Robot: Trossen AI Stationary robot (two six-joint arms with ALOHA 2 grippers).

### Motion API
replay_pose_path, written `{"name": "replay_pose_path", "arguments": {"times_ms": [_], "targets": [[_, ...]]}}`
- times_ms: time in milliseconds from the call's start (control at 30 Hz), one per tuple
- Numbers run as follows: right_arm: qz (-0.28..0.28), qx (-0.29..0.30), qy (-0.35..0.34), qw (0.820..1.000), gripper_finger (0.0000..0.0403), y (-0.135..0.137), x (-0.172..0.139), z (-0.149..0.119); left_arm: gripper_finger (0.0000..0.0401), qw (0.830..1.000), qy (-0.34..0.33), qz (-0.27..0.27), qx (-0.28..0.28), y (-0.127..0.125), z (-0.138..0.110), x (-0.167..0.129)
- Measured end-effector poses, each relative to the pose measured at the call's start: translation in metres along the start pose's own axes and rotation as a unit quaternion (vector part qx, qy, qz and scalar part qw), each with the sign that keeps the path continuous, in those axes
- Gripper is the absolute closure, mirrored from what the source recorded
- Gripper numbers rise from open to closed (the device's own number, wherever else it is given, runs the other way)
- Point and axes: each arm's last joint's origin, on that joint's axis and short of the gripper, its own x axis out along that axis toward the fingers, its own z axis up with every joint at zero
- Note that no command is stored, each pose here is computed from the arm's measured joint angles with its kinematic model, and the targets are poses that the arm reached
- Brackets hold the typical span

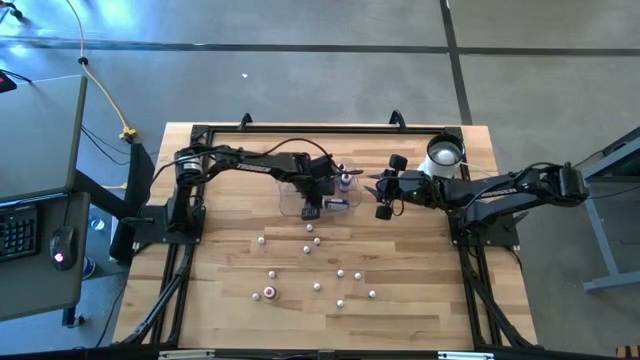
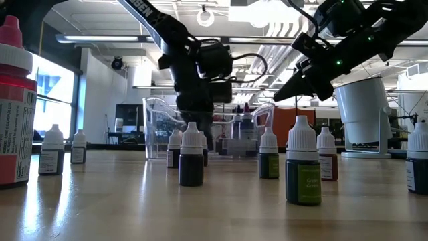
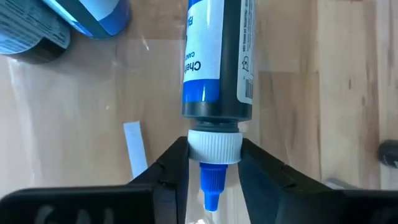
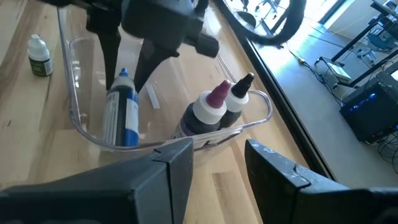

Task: Pick & Place food coloring
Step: Put the large blue food coloring bottle into the transparent bin

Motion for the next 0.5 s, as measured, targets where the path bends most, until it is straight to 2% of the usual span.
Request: {"name": "replay_pose_path", "arguments": {"times_ms": [133, 267, 400, 500], "targets": [[0.000, 0.000, 0.000, 1.000, 0.0265, 0.000, 0.000, 0.000, 0.0285, 1.000, 0.004, 0.018, 0.000, -0.003, 0.003, -0.021], [0.002, 0.002, -0.005, 1.000, 0.0265, 0.000, 0.000, 0.001, 0.0291, 0.997, 0.062, 0.046, -0.007, -0.005, 0.009, -0.042], [0.020, 0.007, -0.045, 0.999, 0.0265, 0.000, -0.001, 0.008, 0.0295, 0.993, 0.081, 0.084, -0.003, -0.006, 0.020, -0.060], [0.024, 0.008, -0.071, 0.997, 0.0265, 0.002, -0.002, 0.013, 0.0293, 0.993, 0.069, 0.100, 0.001, -0.006, 0.028, -0.068]]}}
